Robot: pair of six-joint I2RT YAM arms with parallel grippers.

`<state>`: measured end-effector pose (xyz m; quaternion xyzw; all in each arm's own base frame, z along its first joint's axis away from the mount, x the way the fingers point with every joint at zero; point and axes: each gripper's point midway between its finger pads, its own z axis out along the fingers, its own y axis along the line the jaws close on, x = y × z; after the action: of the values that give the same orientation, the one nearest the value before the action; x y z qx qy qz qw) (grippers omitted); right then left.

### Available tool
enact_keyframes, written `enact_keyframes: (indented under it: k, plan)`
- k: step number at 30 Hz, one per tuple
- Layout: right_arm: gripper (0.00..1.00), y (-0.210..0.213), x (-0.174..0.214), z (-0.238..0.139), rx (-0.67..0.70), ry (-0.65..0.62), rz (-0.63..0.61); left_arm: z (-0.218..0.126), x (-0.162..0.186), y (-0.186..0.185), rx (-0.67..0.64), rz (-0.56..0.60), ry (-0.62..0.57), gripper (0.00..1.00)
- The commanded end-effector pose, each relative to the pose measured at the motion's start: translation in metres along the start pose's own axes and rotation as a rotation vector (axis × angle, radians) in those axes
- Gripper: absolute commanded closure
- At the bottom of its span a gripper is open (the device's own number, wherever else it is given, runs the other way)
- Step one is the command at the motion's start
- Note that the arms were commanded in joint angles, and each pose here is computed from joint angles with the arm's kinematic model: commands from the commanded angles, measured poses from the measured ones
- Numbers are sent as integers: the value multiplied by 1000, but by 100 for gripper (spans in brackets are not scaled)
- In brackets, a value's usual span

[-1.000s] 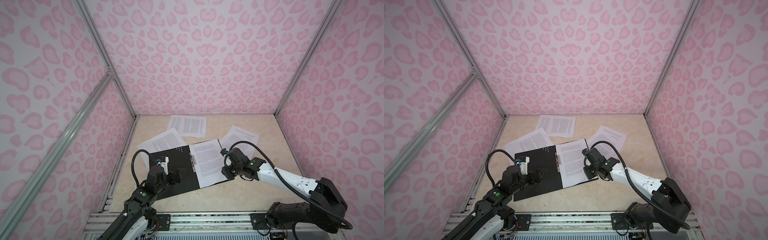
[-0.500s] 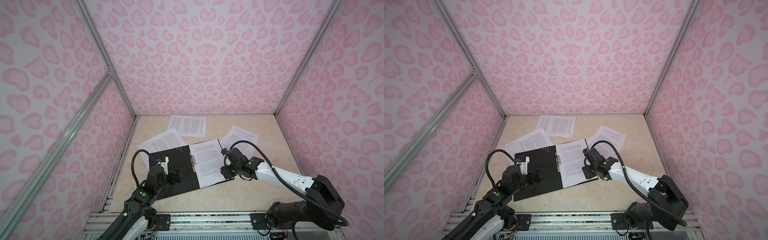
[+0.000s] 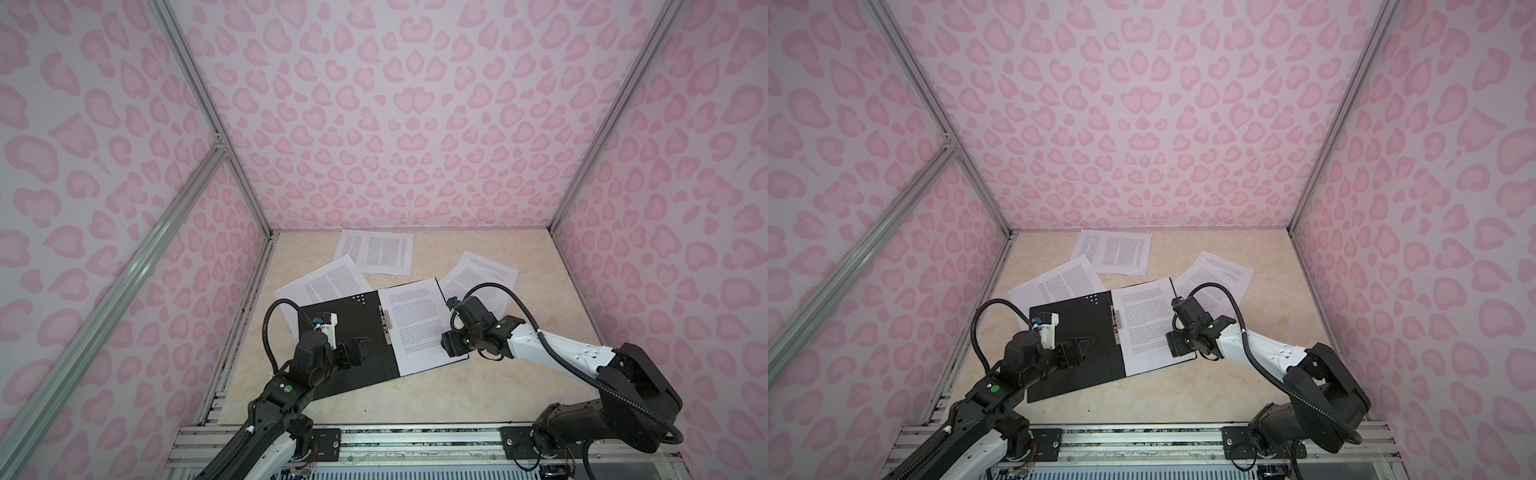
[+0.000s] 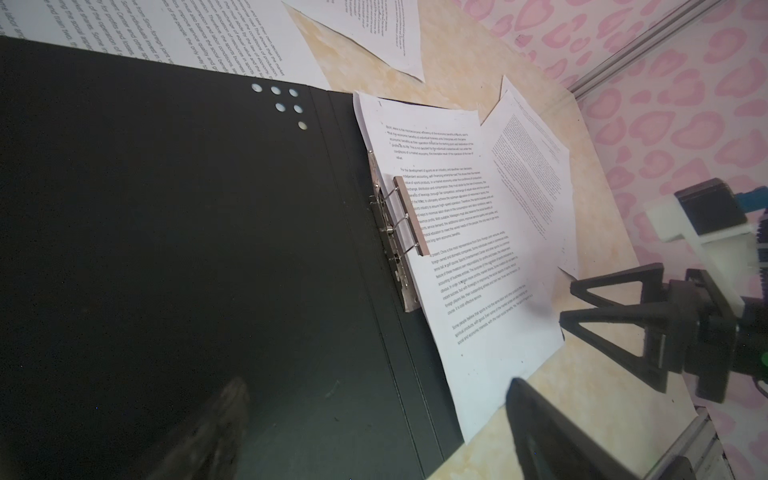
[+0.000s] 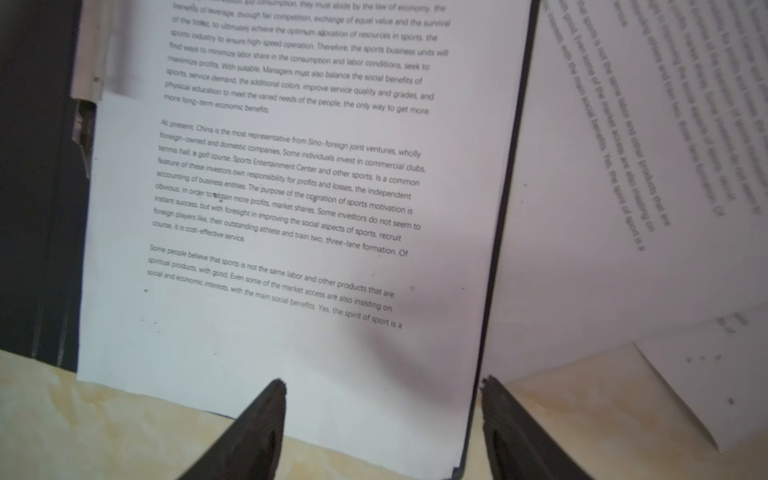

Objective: Put the files into the folder

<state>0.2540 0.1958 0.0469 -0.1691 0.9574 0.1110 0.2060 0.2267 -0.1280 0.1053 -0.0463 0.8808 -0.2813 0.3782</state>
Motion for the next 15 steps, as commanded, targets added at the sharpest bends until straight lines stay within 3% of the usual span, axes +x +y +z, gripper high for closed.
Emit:
enact_keyframes:
  k: [1, 15]
  plan:
    - [25, -5, 3, 9, 4, 1, 52, -2, -8, -6, 17, 11, -21, 2]
    - [26, -1, 4, 21, -34, 27, 73, 14, 7, -7, 25, 2, 77, 2]
